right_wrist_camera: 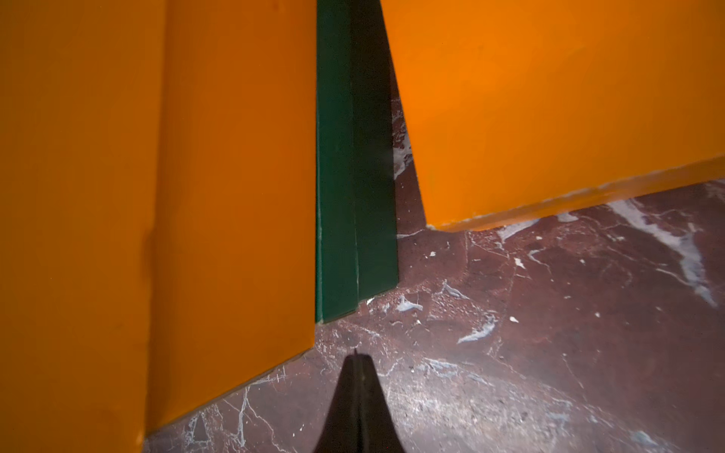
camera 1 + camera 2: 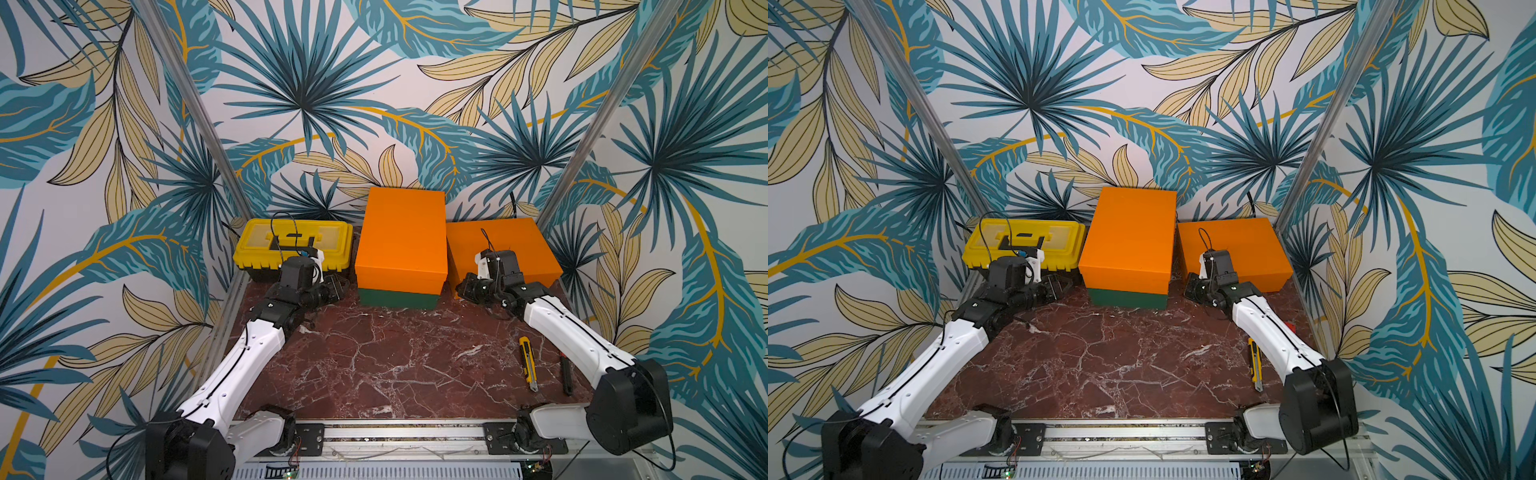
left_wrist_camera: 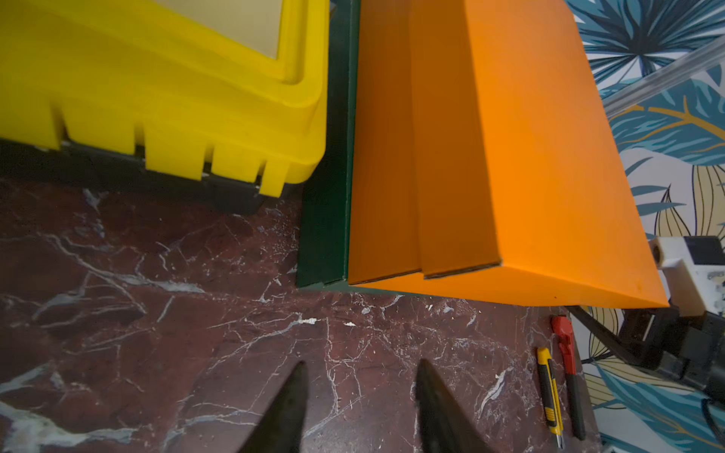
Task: Stack the shoeboxes
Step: Move the shoeboxes to the center of the board.
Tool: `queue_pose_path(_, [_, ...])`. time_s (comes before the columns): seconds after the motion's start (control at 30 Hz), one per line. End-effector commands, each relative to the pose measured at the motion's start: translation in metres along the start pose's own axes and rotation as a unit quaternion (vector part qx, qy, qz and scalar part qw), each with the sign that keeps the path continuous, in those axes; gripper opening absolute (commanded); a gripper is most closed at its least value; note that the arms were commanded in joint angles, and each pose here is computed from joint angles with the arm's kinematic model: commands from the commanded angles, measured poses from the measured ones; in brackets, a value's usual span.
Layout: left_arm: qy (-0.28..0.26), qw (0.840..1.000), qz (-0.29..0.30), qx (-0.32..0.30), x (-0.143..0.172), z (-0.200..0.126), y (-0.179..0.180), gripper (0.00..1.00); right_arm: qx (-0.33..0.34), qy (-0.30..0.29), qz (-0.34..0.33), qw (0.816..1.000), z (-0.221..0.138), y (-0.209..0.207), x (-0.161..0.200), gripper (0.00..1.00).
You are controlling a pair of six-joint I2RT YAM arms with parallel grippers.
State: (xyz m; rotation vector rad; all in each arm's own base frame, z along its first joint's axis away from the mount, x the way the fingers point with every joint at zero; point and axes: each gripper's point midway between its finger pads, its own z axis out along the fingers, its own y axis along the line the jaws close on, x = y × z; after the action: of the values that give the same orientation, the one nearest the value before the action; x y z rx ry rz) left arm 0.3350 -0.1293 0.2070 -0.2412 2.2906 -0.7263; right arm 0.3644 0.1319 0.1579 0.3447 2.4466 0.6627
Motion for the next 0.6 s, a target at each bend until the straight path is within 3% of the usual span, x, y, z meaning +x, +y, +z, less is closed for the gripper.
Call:
queue_pose_path(0.0, [0.015, 1.000, -0.004, -0.008, 0.008, 0.014, 0.009, 0.26, -0.020, -0.007, 0.000, 1.000, 0.016, 0.003, -0.002, 0.00])
queue_pose_path(0.17, [0.028, 0.999, -0.012, -0.023, 0.011, 0.034, 0.021, 0.16, -0.025, -0.015, -0.002, 1.000, 0.033, 0.000, -0.006, 0.00])
queue_pose_path(0.57, [0.044, 0.999, -0.022, -0.020, 0.008, 0.083, 0.031, 0.13, -0.062, -0.004, 0.005, 0.998, 0.069, 0.010, -0.013, 0.00])
